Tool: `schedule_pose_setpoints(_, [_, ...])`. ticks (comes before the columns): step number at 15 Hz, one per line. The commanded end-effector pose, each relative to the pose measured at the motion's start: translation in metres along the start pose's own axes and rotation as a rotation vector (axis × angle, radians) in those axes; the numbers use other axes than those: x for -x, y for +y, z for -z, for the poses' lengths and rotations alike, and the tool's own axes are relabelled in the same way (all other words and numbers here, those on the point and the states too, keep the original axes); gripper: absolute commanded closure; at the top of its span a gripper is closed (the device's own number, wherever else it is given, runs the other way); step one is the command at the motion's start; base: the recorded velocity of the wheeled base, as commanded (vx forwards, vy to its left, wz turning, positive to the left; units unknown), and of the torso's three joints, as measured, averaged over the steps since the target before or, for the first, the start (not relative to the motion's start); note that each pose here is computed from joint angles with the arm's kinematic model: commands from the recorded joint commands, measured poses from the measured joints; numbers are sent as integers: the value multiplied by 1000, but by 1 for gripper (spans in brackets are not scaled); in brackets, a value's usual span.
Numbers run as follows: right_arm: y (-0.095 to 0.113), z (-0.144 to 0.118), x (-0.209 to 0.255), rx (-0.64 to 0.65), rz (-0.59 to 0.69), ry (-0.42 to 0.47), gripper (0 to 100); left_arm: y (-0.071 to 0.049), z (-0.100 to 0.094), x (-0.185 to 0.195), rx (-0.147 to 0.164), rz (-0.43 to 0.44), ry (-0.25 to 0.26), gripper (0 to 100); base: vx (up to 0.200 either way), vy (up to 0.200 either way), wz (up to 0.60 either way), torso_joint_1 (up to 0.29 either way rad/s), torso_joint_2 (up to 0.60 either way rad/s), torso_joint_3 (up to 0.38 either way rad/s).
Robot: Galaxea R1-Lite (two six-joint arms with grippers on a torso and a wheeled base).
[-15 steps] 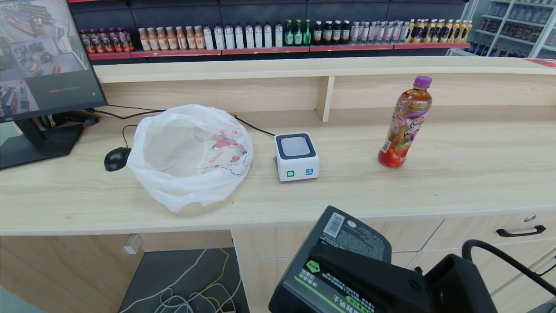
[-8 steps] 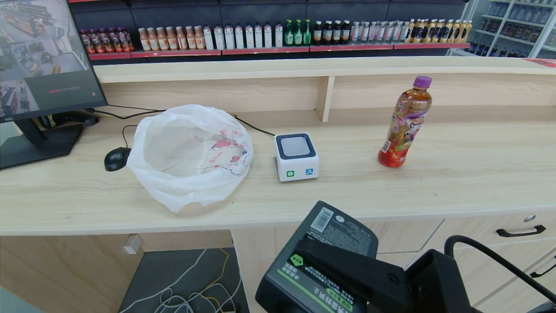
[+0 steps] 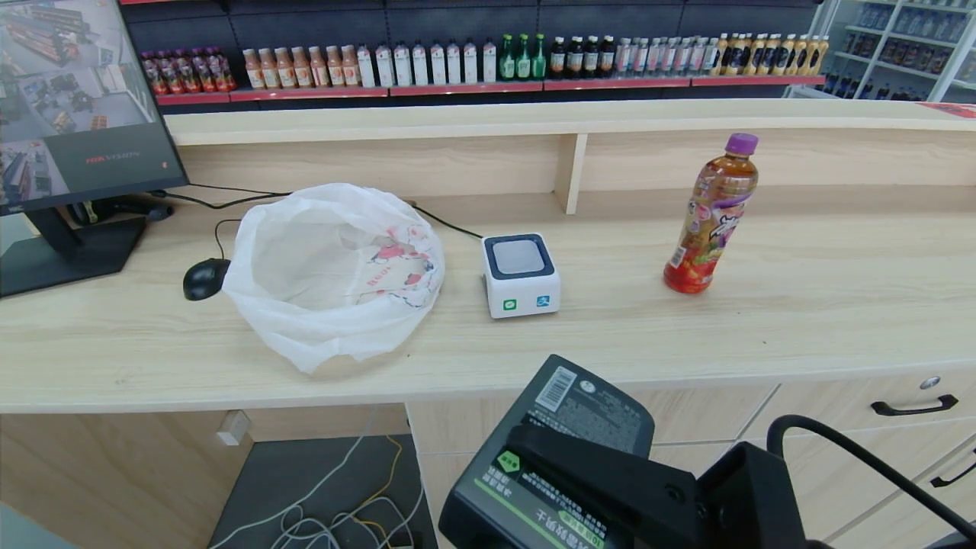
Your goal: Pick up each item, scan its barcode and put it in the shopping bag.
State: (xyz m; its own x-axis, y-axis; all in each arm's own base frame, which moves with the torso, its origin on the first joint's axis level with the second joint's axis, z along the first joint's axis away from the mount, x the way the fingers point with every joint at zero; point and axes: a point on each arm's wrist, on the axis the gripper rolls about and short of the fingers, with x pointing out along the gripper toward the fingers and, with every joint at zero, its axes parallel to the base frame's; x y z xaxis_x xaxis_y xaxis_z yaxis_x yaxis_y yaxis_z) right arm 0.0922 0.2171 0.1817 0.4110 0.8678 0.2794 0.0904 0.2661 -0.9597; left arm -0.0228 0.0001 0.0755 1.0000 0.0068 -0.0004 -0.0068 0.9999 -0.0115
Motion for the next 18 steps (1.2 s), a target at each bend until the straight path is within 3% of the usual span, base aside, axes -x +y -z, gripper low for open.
schedule_pose_setpoints(1, [0, 0, -1, 1, 0, 0, 100, 0, 0, 0, 1, -1, 0, 0, 0, 0, 0, 0, 0, 0])
schedule_pose_setpoints(11, [0, 0, -2, -10, 2, 10, 100, 0, 0, 0, 1, -1, 0, 0, 0, 0, 0, 0, 0, 0])
schedule_pose_setpoints(14, [6, 0, -2, -94, -17, 41, 100, 0, 0, 0, 1, -1, 0, 0, 0, 0, 0, 0, 0, 0])
schedule_pose_setpoints(18, [7, -1, -15, -312, 6, 58, 100, 0, 0, 0, 1, -1, 0, 0, 0, 0, 0, 0, 0, 0])
